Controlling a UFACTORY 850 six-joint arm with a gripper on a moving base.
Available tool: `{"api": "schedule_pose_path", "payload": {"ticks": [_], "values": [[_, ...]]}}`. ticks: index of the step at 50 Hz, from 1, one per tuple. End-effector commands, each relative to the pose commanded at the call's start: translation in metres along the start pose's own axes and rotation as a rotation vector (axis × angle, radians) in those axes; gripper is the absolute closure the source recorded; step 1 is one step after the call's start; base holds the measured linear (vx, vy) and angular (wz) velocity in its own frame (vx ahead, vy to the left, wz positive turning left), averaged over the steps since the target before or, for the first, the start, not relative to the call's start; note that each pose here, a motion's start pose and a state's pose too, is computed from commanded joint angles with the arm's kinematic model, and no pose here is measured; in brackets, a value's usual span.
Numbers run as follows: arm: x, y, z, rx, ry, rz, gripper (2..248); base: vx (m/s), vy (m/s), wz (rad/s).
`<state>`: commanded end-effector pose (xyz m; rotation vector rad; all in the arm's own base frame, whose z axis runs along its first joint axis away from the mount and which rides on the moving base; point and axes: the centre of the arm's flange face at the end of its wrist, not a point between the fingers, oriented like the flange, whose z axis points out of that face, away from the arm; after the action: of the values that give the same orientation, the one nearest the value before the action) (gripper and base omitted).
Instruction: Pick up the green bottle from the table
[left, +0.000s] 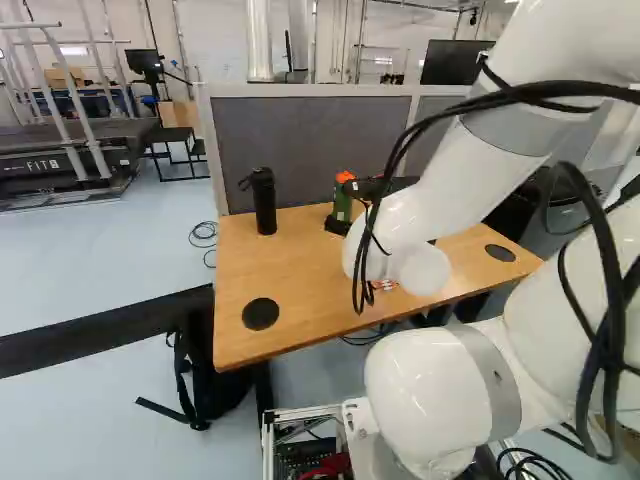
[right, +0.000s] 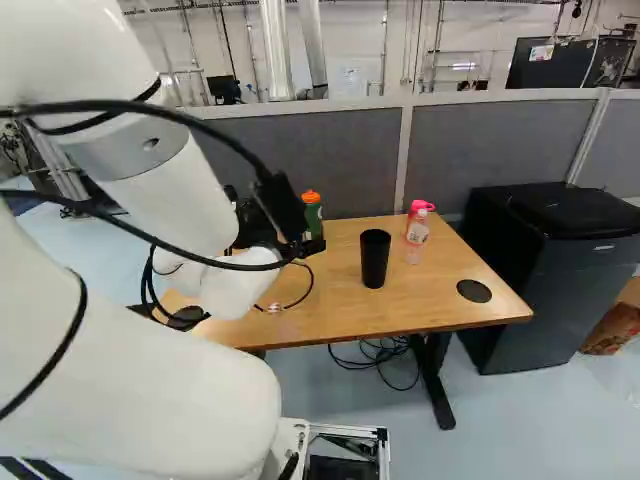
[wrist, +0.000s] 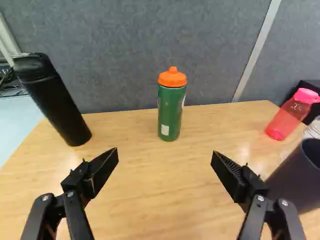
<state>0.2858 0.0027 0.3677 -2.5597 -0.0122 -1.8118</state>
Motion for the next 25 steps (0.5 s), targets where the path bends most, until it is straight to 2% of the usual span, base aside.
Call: {"api": "schedule_pose_path", "payload": {"ticks": [25], "values": [[0.022,-0.006,0.048,0.017,-0.013,-0.006,3,0.014,0.003,-0.007]]}}
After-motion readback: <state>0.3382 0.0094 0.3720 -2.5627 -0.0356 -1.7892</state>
